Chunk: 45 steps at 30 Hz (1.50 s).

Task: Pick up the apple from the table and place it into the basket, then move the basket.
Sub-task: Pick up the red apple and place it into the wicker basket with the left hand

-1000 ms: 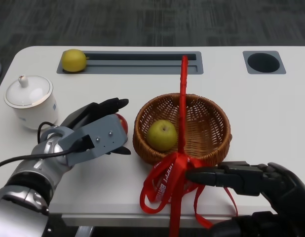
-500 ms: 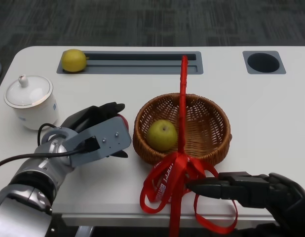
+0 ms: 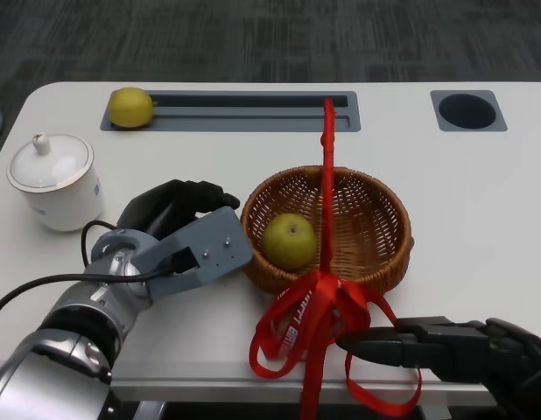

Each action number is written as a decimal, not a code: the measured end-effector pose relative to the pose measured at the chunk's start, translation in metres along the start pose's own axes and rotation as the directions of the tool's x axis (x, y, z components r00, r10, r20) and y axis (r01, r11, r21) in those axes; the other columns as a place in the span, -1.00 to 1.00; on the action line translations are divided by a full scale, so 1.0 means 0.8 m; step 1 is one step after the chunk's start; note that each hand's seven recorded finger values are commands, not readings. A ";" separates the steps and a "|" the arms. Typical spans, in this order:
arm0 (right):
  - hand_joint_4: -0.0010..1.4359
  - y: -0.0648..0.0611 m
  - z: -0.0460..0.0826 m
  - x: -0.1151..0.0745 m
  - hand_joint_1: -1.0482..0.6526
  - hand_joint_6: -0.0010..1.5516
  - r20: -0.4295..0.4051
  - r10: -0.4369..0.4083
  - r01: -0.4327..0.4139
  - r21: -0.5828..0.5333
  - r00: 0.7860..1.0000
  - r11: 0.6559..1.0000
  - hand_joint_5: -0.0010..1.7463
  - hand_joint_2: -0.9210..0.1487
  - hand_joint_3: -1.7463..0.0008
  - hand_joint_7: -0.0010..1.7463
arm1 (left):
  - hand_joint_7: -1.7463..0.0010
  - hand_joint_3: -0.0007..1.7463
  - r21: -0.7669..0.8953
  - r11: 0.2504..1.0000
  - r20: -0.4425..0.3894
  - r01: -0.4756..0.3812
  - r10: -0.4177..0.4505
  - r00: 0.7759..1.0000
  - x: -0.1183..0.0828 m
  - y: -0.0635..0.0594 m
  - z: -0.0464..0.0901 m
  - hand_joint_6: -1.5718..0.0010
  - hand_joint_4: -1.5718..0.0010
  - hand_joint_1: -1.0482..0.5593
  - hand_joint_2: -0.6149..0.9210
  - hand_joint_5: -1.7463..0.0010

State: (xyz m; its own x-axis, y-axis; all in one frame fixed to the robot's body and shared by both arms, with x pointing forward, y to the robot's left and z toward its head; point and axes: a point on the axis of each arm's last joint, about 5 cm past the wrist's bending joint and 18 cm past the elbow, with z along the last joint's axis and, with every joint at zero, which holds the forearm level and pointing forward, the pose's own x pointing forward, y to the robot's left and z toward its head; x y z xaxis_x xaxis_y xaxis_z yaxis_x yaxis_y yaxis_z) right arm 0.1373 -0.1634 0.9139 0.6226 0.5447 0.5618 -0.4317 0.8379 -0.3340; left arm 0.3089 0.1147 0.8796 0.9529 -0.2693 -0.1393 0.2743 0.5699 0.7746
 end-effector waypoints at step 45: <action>0.20 0.005 -0.005 0.007 -0.28 -0.04 0.015 0.017 -0.017 0.022 1.000 1.000 -1.00 -0.85 1.00 -1.00 | 0.99 -1.00 -0.191 0.917 0.223 -0.349 0.387 0.895 -0.028 0.065 -0.042 -0.46 -0.66 0.06 0.82 0.97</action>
State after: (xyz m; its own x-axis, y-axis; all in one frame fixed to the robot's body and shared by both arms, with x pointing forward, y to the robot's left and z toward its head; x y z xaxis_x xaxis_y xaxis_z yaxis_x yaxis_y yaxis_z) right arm 0.1417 -0.1568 0.9125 0.6054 0.5583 0.5673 -0.4568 0.8274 -0.3268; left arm 0.3062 0.1765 0.9022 0.9301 -0.1935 0.3123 -0.0563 0.7650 0.6416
